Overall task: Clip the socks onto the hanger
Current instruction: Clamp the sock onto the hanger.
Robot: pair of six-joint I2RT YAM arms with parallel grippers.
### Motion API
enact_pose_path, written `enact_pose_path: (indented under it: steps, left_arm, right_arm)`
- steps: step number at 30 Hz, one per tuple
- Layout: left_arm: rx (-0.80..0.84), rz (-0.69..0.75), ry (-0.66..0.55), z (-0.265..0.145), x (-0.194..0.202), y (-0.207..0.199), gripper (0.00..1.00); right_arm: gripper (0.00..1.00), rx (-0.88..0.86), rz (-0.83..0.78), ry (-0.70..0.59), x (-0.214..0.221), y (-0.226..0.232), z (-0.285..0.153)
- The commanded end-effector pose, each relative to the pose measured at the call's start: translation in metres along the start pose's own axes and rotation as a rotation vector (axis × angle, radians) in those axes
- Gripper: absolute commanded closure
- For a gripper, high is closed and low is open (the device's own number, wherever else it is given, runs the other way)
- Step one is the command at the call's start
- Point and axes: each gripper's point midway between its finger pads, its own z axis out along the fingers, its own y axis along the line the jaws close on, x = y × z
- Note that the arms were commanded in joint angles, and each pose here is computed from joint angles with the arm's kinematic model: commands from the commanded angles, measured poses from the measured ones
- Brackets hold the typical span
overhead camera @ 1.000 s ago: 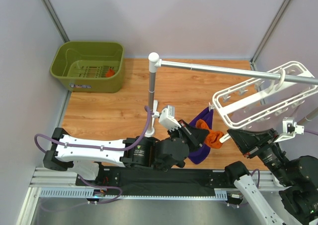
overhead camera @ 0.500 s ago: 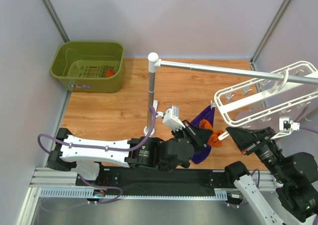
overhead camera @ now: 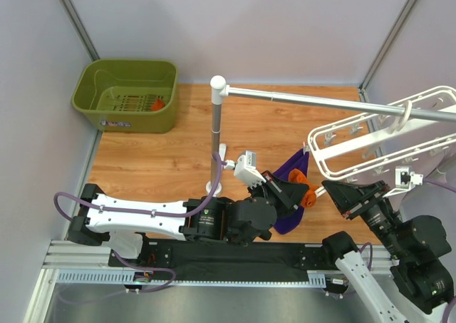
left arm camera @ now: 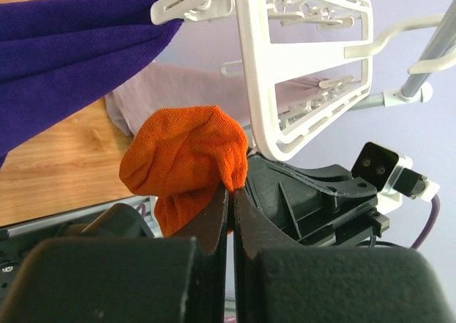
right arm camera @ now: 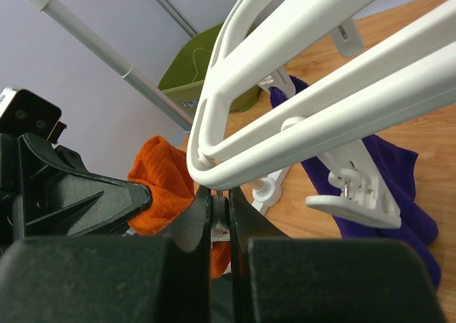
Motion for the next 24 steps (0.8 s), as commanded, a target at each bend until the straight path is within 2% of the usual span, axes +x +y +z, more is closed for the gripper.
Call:
enact_pose_path:
  steps: [1,5,6,9,14,22,24]
  left_arm:
    - [0.027,-0.04,-0.026,0.0,-0.004,-0.009,1.0]
    - [0.031,-0.04,-0.028,0.001,-0.005,-0.01,1.0]
    - [0.029,-0.039,-0.026,0.001,-0.004,-0.009,1.0]
    - [0.031,-0.045,-0.026,0.001,-0.004,-0.009,1.0]
    - [0.029,-0.044,-0.031,0.002,-0.007,-0.007,1.0]
    - [0.023,-0.028,-0.036,-0.001,-0.011,0.003,1.0]
    - [0.021,-0.022,-0.04,-0.005,-0.016,0.007,0.9]
  right_arm:
    - [1.0,0.009,0.032,0.047,0.014,-0.005,0.001]
    - [0.97,-0.015,0.05,0.054,0.016,-0.001,0.0]
    - [0.89,-0.033,0.057,0.052,0.016,0.002,-0.002]
    - [0.74,-0.041,0.074,0.05,0.016,0.004,-0.003]
    - [0.65,-0.052,0.085,0.049,0.014,0.008,-0.005]
    - [0.33,-0.018,0.051,0.051,0.012,0.005,-0.014]
    - [0.27,0.003,0.019,0.05,0.01,0.003,-0.021]
